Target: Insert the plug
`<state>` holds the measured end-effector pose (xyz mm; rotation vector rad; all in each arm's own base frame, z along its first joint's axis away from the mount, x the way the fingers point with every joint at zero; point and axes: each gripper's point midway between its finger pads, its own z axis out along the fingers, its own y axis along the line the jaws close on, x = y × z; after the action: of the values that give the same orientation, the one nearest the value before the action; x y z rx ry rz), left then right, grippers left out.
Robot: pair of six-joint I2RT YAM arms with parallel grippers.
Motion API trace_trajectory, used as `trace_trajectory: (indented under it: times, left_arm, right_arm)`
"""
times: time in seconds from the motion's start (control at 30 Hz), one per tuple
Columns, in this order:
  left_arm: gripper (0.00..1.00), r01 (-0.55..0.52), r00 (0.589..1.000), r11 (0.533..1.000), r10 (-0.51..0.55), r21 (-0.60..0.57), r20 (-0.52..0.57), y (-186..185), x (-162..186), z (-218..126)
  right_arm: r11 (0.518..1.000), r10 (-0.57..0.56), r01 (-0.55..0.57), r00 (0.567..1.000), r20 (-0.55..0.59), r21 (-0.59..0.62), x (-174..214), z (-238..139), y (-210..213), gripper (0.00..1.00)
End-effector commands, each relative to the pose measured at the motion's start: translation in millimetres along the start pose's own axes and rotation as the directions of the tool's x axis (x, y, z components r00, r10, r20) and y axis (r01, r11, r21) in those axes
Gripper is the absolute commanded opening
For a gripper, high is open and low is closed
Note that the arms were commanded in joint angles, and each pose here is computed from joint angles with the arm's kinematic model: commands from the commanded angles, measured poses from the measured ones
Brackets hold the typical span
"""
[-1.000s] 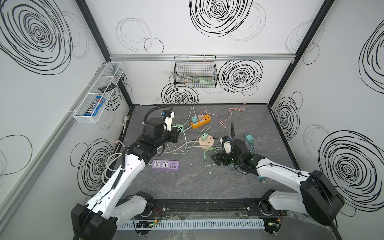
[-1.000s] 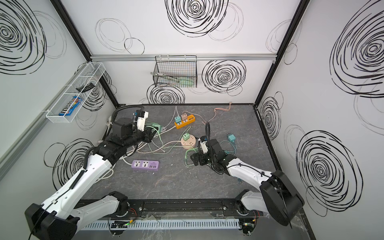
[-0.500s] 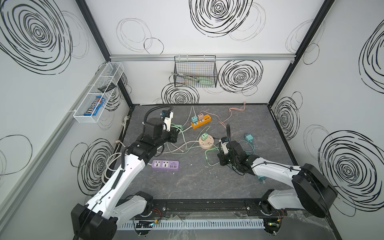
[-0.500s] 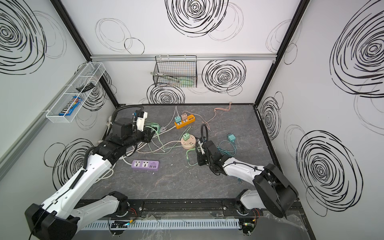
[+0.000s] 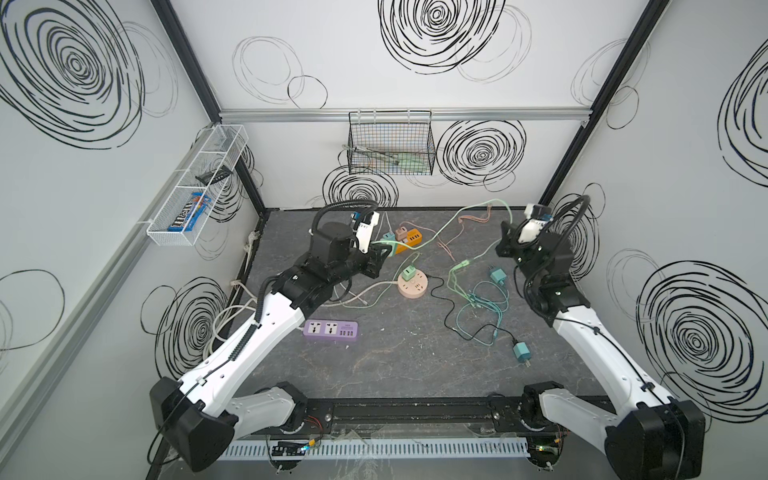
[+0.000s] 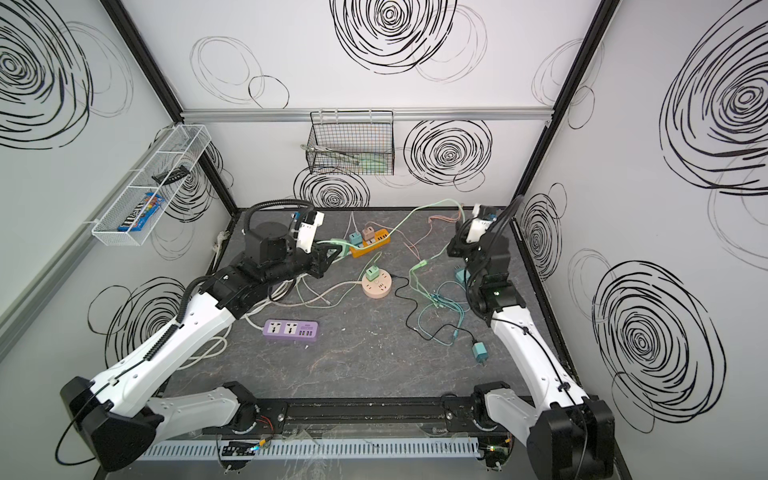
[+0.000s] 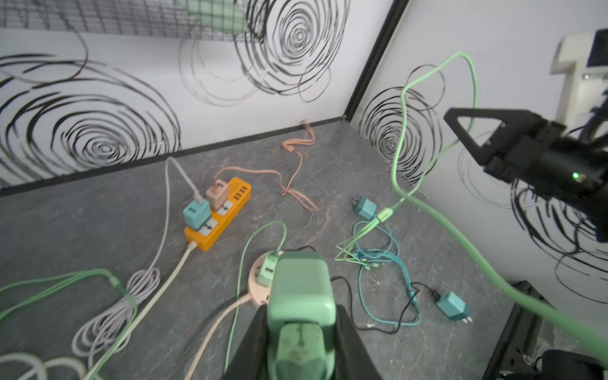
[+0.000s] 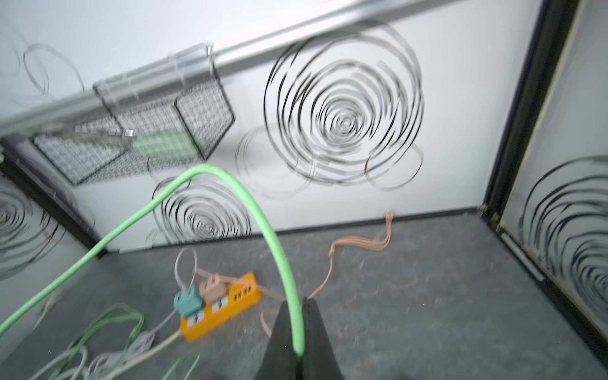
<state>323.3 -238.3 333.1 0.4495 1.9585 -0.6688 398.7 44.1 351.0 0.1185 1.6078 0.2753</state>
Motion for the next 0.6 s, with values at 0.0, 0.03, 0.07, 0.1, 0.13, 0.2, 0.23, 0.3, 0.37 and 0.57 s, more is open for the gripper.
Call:
trace_trajectory:
  times: [0.0,0.03,0.07,0.1,0.13,0.2,0.23,0.3,0.37,0.57]
  left_arm:
    - [0.0,-0.061,0.989,0.995,0.05,0.076,0.143,-28,-52,1]
    - [0.0,-0.068,0.987,0.993,0.052,0.095,0.154,-35,-60,5]
    - [0.0,-0.077,0.985,0.991,0.059,0.108,0.165,-42,-68,8]
    - [0.0,-0.083,0.984,0.99,0.062,0.116,0.169,-46,-73,13]
    - [0.0,-0.091,0.982,0.988,0.067,0.128,0.176,-51,-80,17]
    - [0.0,-0.105,0.983,0.983,0.079,0.148,0.168,-60,-86,30]
    - [0.0,-0.114,0.983,0.981,0.088,0.155,0.162,-64,-87,38]
    - [0.0,-0.126,0.985,0.98,0.104,0.156,0.141,-66,-82,56]
    - [0.0,-0.125,0.989,0.981,0.112,0.151,0.094,-65,-68,79]
    - [0.0,-0.12,0.985,0.984,0.135,0.134,-0.108,-51,-3,139]
  right_arm:
    - [0.999,-0.045,0.049,0.985,0.165,-0.019,-74,21,-9,0.01]
    - [0.998,-0.064,0.068,0.979,0.193,-0.01,-91,31,-14,0.0]
    - [0.997,-0.074,0.076,0.974,0.214,0.0,-106,40,-21,0.0]
    - [0.997,-0.079,0.078,0.971,0.227,0.011,-118,47,-27,0.01]
    - [0.995,-0.096,0.096,0.966,0.242,0.011,-131,55,-31,0.01]
    - [0.991,-0.131,0.126,0.957,0.259,0.036,-147,71,-40,0.01]
    - [0.989,-0.147,0.137,0.954,0.26,0.053,-150,79,-47,0.01]
    - [0.984,-0.174,0.162,0.955,0.239,0.069,-145,94,-57,0.02]
    - [0.98,-0.192,0.178,0.964,0.182,0.089,-120,112,-71,0.03]
    - [0.981,-0.15,0.163,0.982,-0.119,0.108,11,141,-111,0.24]
